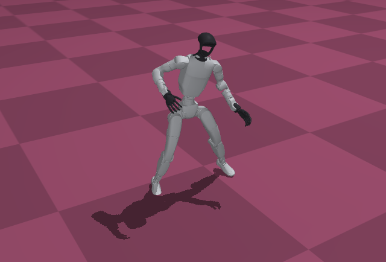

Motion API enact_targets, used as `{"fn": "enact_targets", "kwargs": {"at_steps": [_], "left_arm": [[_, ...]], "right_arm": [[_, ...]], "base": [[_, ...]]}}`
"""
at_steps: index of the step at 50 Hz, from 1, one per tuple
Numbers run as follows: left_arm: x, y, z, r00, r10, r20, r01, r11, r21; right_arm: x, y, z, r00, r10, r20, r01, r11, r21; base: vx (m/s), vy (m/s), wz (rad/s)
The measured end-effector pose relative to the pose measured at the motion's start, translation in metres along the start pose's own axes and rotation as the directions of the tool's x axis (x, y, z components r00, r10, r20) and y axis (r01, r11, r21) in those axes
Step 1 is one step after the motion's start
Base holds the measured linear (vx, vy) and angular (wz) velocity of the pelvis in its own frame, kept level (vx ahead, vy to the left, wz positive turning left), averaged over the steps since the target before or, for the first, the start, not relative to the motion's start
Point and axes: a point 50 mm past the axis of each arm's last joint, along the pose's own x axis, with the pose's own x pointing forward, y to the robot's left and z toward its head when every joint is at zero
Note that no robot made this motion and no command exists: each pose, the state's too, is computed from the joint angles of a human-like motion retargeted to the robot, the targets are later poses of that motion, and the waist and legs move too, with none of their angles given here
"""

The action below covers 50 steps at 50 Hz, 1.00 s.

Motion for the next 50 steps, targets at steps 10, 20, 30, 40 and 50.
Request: {"fn": "enact_targets", "kwargs": {"at_steps": [10,20,30,40,50], "left_arm": [[-0.056,-0.017,-0.043,0.968,-0.242,-0.059,0.242,0.97,-0.002],[-0.063,-0.013,-0.025,0.96,-0.28,0.029,0.28,0.96,-0.014],[-0.037,-0.064,-0.072,0.965,-0.069,-0.255,0.095,0.991,0.093],[-0.045,-0.109,-0.048,0.941,-0.308,-0.14,0.314,0.949,0.018],[-0.06,-0.117,-0.059,0.884,-0.438,-0.164,0.454,0.888,0.077]], "right_arm": [[-0.05,-0.025,-0.078,0.897,0.077,-0.436,-0.082,0.997,0.008],[-0.002,-0.026,-0.135,0.782,-0.019,-0.623,-0.16,0.96,-0.229],[0.008,0.077,-0.123,0.796,-0.083,-0.6,0.033,0.995,-0.094],[-0.054,0.066,-0.167,0.622,0.025,-0.783,-0.12,0.991,-0.064],[-0.025,0.015,-0.166,0.668,-0.131,-0.733,-0.064,0.971,-0.232]], "base": [[0.12,-0.96,0.16],[-0.02,-0.86,0.1],[-0.04,-0.61,0.48],[-0.05,-0.3,0.12],[-0.05,-0.11,0.04]]}}
